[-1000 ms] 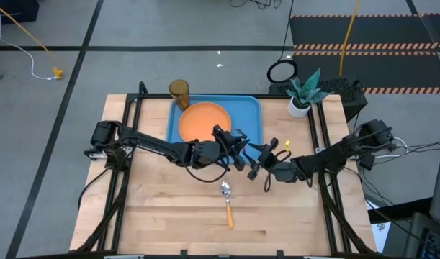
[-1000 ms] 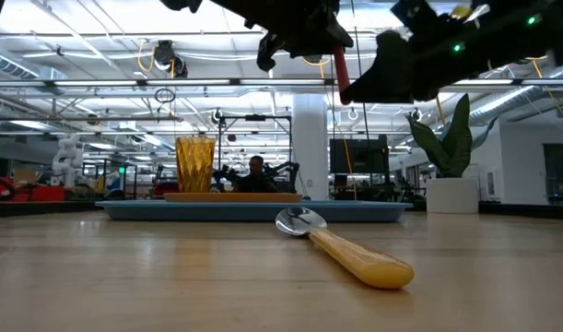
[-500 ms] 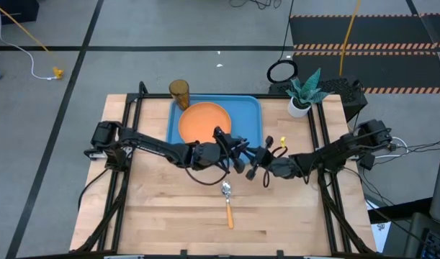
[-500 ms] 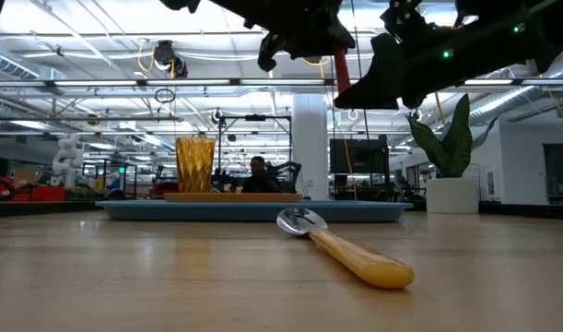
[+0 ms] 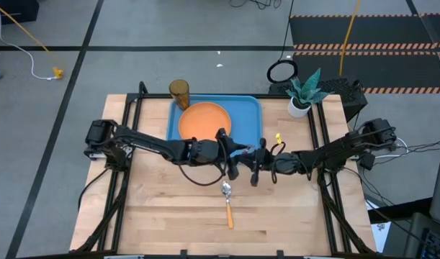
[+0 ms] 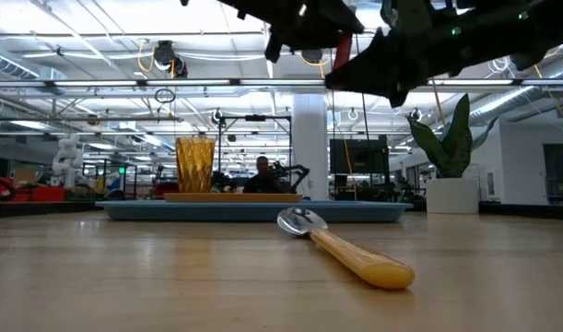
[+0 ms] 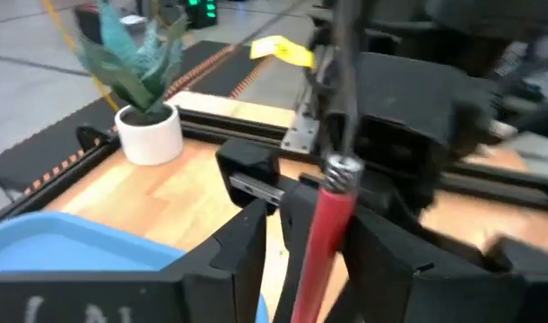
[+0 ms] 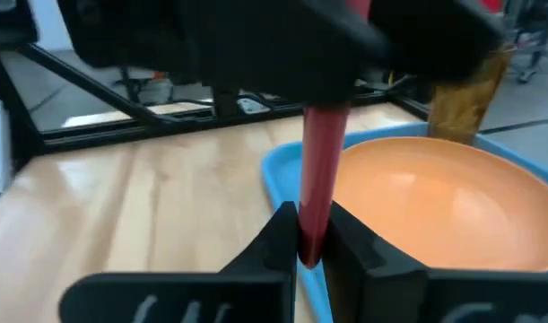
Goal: Pick and place plate/cup/fork/spoon on tray
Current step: Put the pink fork on the right side of the orange plate
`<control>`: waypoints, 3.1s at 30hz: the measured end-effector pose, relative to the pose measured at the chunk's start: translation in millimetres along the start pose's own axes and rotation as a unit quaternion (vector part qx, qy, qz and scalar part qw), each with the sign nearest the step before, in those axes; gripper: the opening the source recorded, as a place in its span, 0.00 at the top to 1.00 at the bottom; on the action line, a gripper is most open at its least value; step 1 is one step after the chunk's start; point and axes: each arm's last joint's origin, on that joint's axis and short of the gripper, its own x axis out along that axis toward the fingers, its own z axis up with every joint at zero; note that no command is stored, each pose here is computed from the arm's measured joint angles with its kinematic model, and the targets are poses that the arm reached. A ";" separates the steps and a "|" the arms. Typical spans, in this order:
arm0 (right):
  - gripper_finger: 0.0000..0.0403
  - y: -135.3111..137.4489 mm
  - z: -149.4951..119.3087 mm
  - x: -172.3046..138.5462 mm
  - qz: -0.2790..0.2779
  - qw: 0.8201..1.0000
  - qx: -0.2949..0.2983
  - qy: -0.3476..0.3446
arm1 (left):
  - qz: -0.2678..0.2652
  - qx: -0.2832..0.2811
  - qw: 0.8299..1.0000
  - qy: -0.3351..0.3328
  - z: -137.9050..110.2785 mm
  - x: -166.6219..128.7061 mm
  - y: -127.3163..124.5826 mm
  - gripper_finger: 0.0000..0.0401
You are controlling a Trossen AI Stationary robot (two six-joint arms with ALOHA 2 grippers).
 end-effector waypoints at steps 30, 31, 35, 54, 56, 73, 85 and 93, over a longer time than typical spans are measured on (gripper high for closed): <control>0.96 -5.8 -3.2 -1.0 0.185 0.976 0.065 0.097 | -0.144 0.100 0.978 0.114 17.4 -42.0 27.5 0.60; 0.96 -5.2 -3.2 -1.2 0.195 0.974 0.065 0.099 | -0.147 0.105 0.977 0.114 15.9 -41.9 27.6 0.60; 0.96 -3.2 -3.7 -2.2 0.231 0.965 0.065 0.109 | -0.191 0.129 0.968 0.103 6.8 -41.2 25.5 0.60; 0.95 -3.8 -3.8 -1.8 0.225 0.968 0.041 0.102 | -0.244 0.095 0.965 -0.011 -2.6 -29.4 51.9 0.60; 0.95 -3.9 -3.7 -1.7 0.221 0.969 0.047 0.102 | -0.250 0.099 0.963 -0.025 -4.1 -25.1 47.1 0.60; 0.95 -3.7 -17.6 2.1 0.230 0.959 0.064 0.154 | -0.374 0.074 0.921 -0.078 -35.2 13.8 44.2 0.60; 0.95 0.2 -12.9 2.7 0.296 0.945 0.056 0.131 | -0.416 0.104 0.898 -0.099 -37.8 14.5 39.7 0.63; 0.95 0.7 -12.3 2.7 0.302 0.943 0.054 0.127 | -0.429 0.112 0.889 -0.117 -35.3 12.3 34.8 0.82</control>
